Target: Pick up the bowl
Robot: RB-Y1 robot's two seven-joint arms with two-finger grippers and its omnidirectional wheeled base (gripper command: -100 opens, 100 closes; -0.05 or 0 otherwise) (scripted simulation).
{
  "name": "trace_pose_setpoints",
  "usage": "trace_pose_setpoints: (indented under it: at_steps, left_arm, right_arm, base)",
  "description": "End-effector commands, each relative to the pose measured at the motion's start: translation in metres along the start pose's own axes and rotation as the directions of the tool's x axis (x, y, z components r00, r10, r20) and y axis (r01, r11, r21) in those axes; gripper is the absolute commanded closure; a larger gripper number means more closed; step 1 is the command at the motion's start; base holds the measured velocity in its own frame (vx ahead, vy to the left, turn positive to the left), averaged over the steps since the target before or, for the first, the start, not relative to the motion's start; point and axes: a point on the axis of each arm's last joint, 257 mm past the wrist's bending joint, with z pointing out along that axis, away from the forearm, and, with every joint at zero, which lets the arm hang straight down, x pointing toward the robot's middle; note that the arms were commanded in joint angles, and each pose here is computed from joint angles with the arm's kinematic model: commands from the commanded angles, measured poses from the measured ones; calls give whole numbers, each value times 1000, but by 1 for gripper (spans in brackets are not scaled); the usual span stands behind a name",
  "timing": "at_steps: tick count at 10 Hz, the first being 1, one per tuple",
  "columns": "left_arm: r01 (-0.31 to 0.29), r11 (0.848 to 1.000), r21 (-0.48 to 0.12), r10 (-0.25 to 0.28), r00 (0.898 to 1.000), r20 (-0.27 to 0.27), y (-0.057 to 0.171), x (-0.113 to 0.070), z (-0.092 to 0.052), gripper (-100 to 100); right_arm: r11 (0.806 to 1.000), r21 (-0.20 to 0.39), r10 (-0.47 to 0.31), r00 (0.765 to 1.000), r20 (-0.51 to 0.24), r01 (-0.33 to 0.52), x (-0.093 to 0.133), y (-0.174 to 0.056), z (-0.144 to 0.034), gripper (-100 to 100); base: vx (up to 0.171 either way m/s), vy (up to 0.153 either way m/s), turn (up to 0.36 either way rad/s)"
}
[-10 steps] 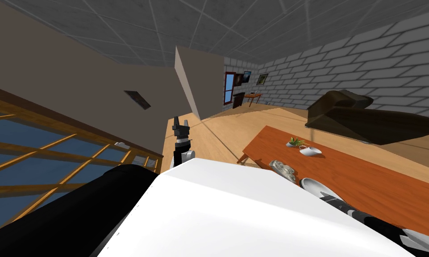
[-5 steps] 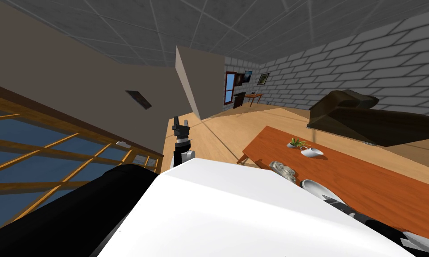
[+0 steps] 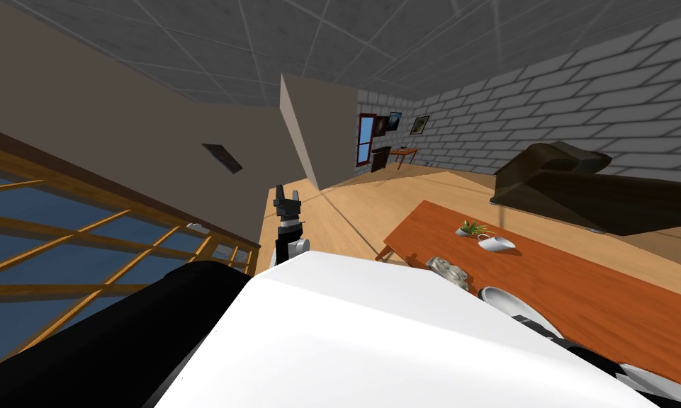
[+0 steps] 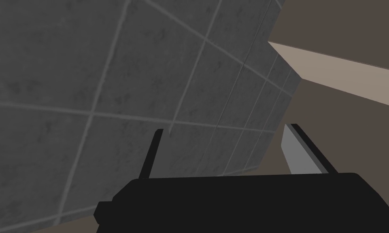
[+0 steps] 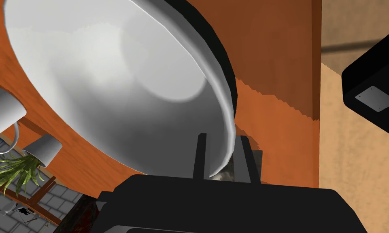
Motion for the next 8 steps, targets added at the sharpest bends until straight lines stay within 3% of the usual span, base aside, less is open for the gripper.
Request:
trace_pose_setpoints:
  at_steps: [1,3,4,5,7,8]
  left_arm:
    - [0,1000,0,0,1000,0,0,0,0,0]
    - [0,1000,0,0,1000,0,0,0,0,0]
    - [0,1000,0,0,1000,0,0,0,0,0]
    - [0,1000,0,0,1000,0,0,0,0,0]
    - [0,1000,0,0,1000,0,0,0,0,0]
    - [0,1000,0,0,1000,0,0,0,0,0]
  right_arm:
    - [1000,0,0,1000,0,0,0,0,0,100]
    - [1000,2,2,1000,0,-2,0,-1,0,100]
    - [1000,2,2,1000,0,-2,0,-1,0,0]
    - [1000,0,-9,1000,4,9,-2,-10,-8,100]
    - [1000,3,-9,1000,4,9,-2,-13,-10,100]
    - [1000,1,-10,1000,4,10,-1,-13,-11,0]
  base:
    - [0,0,0]
    - [0,0,0]
    - [0,0,0]
    - [-4,37,-65]
    - [-10,57,-59]
    - [-2,7,-1]
